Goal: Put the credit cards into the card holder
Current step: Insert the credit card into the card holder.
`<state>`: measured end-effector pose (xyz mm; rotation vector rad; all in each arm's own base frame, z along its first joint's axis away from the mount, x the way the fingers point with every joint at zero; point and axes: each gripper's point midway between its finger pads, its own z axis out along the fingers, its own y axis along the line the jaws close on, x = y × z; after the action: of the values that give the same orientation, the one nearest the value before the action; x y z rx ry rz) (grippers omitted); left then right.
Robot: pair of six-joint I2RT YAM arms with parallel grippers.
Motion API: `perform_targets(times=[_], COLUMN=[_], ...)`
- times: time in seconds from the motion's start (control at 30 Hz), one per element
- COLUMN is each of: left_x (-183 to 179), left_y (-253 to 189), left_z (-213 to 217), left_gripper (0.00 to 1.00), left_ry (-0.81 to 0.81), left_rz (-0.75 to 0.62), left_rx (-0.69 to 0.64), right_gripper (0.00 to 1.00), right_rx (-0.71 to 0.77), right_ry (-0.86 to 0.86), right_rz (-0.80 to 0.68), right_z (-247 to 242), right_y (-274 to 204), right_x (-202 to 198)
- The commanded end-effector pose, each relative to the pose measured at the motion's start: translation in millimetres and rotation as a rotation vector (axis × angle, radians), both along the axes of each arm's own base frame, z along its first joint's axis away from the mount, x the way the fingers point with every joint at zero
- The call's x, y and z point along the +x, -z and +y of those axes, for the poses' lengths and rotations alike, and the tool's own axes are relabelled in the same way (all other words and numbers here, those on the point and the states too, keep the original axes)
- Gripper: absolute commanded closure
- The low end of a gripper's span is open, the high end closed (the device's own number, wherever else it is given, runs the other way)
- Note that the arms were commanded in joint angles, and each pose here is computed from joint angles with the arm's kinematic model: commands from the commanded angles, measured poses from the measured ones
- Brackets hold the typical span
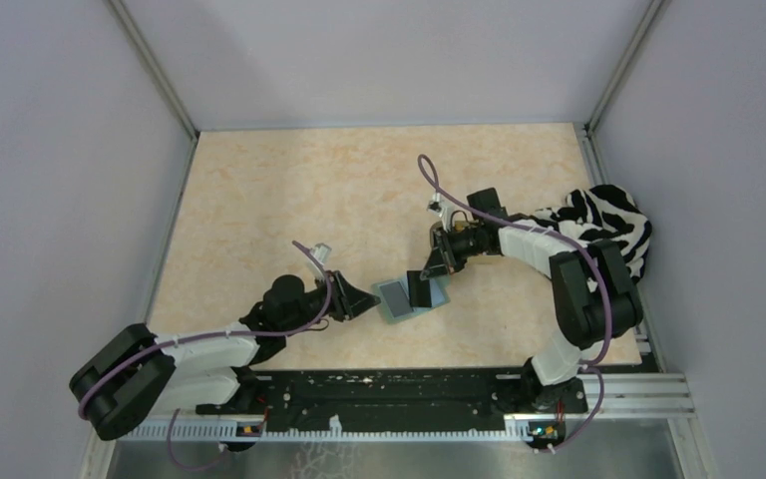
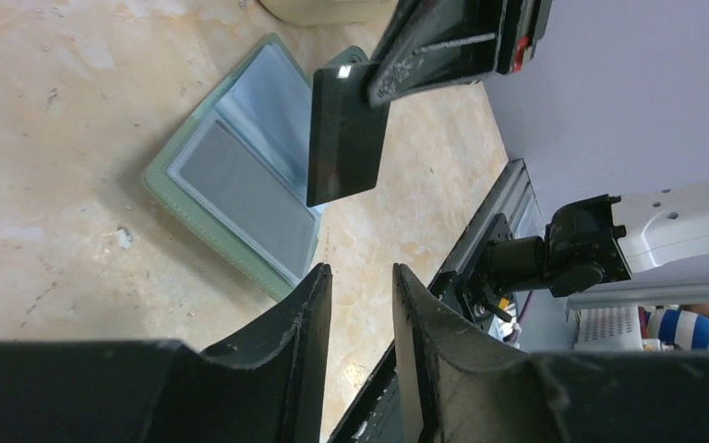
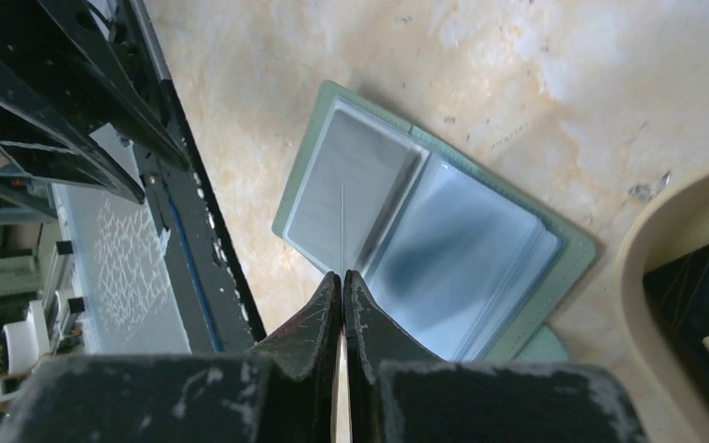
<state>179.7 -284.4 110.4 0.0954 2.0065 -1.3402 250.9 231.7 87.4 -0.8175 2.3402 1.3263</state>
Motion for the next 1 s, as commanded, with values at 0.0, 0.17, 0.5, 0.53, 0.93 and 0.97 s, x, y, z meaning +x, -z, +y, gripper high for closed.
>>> perform_targets(times=[0.0,0.17,0.5,0.53,0.93,0.97], left_x=[2.3,-0.4,4.4,5.2,11.8,12.4], left_y=[7.1,8.1,12.7,12.8,42.7,47.6], left_z=[12.0,7.7,-9.0,-11.1,-31.5,-31.4], left_gripper=[0.63,0.62,0.63,0.64,0.75,0.76], left_ry=[-0.059,-0.038,0.003,0.007,0.036,0.033], left_rz=[-0.015,0.001,0.026,0.024,0.079,0.087], left_rx=[0.022,-0.003,-0.006,-0.004,0.090,0.102], right_gripper=[1.00,1.00,1.00,1.00,1.00,1.00], right_rx=[0.039,0.054,0.050,0.054,0.068,0.071], right_ry=[0.076,0.129,0.178,0.172,0.140,0.138], right_rz=[-0.096,-0.032,-0.008,0.000,0.082,0.086], right_z=[0.9,-0.3,-12.5,-11.9,-8.7,-8.4], right_y=[-15.1,-3.3,3.4,4.2,17.1,17.4], right_x=[12.5,12.3,20.0,18.6,11.4,11.0])
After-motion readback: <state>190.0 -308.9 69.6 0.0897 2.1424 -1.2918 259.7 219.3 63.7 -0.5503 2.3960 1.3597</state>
